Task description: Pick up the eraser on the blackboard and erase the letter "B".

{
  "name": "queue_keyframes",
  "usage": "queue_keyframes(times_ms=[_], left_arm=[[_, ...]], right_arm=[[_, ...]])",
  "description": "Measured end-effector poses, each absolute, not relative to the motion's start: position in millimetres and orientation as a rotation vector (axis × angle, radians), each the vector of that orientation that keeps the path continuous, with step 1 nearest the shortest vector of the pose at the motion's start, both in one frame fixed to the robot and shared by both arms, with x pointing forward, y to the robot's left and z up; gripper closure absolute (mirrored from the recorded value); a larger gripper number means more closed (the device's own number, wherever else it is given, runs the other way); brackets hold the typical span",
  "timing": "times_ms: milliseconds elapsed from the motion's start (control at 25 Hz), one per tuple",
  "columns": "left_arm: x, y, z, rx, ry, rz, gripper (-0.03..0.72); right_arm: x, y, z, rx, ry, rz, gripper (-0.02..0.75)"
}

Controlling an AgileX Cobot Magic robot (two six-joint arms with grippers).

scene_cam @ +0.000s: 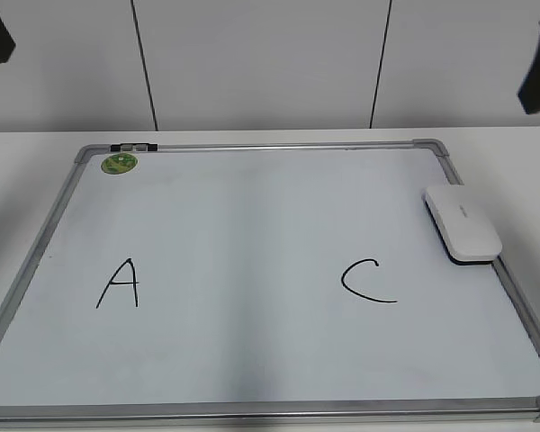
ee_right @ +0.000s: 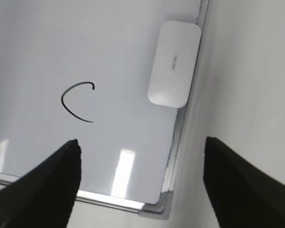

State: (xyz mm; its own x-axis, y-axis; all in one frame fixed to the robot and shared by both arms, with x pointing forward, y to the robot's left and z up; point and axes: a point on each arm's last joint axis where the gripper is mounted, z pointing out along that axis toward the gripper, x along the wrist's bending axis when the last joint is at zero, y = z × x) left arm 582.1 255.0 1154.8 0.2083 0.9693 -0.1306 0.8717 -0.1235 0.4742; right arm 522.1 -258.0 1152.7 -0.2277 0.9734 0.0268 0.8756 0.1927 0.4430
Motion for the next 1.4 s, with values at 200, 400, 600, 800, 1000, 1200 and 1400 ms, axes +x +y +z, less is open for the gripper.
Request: queue_keyframes(times_ms=[200,400,600,800,1000,1200,1400], left_arm=[[522.6,258.5,1171.8,2.026,1.691,0.327,0.234],[457.3,267.0,1166.6,2.031,1.697,0.355,0.234],[397.7,273.9,1147.7,2.035,1.696,0.37,0.241],[346.1,279.0,1125.2,2.014,1.675,0.401,0.249],[310.2,282.7,1099.7,1.985,1.648,0.44,0.251],[291.3,284.5,1072.2,1.971,1.641,0.452,0.251],[292.7,285.2,1049.3,1.972,1.656,0.452,0.251]], right_arm=[[456.0,-270.3,1154.8,1.723,2.173,0.513,0.144],[387.1,-278.8,1146.7,1.689,2.133,0.56,0.146],[329.0,-285.8,1131.5,1.63,2.061,0.647,0.147],[292.3,-290.0,1109.8,1.572,1.988,0.731,0.147],[275.7,-292.0,1076.0,1.581,1.999,0.719,0.147],[271.6,-292.5,1047.5,1.624,2.034,0.676,0.147],[273.8,-294.4,1042.4,1.617,2.013,0.66,0.147]])
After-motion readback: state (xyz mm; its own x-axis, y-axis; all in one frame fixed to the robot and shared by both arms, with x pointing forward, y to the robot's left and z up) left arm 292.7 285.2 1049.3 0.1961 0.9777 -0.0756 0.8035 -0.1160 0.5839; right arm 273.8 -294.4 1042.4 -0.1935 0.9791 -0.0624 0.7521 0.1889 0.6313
